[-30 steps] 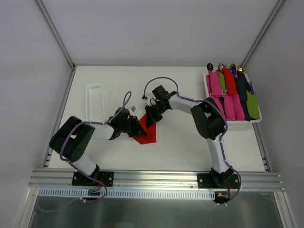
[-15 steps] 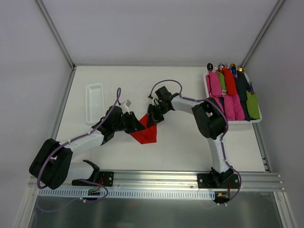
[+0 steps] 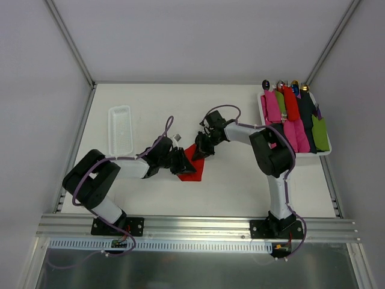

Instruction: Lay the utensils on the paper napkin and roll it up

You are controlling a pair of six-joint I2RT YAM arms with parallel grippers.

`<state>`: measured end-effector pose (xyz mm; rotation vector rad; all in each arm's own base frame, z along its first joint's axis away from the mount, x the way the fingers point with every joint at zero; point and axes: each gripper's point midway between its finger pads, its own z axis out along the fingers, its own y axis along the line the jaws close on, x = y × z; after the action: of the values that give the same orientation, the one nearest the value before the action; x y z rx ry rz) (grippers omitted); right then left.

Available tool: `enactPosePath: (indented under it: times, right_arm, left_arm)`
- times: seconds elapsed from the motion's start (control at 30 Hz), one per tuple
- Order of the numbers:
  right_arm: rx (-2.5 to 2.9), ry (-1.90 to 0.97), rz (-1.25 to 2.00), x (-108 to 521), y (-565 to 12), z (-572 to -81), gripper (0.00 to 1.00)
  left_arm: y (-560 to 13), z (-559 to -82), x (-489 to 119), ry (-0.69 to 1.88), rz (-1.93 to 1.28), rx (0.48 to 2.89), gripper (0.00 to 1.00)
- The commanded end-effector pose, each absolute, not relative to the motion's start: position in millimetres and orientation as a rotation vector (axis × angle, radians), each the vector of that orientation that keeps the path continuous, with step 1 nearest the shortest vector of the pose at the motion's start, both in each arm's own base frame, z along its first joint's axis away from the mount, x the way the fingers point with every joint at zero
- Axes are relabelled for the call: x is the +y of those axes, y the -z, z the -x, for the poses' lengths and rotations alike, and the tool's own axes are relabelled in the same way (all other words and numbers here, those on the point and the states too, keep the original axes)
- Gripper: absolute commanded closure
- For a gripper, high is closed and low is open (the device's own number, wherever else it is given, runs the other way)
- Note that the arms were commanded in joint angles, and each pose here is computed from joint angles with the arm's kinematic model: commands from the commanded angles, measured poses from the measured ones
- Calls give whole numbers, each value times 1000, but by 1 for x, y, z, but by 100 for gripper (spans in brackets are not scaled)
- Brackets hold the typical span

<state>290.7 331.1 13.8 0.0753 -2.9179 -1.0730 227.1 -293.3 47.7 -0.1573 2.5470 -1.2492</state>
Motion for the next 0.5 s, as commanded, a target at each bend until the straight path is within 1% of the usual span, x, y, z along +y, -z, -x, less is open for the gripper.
enactPosePath:
  times: [0.0,0.13,0.3,0.47]
  right_arm:
    - [-2996,797,53,295,17,-285,99]
    - [-2985,803,62,294,19,-287,100]
    - [-2980,825,53,292,17,-289,100]
    - [-2962,864,54,294,15,-292,100]
  left_arm:
    - [-71,-241,-316,1364,147,2459,85]
    - [-54,-241,-312,1321,219,2505,86]
    - [-22,-236,-292,1163,336,2604,87]
    - [-6,-228,-284,1111,384,2655,87]
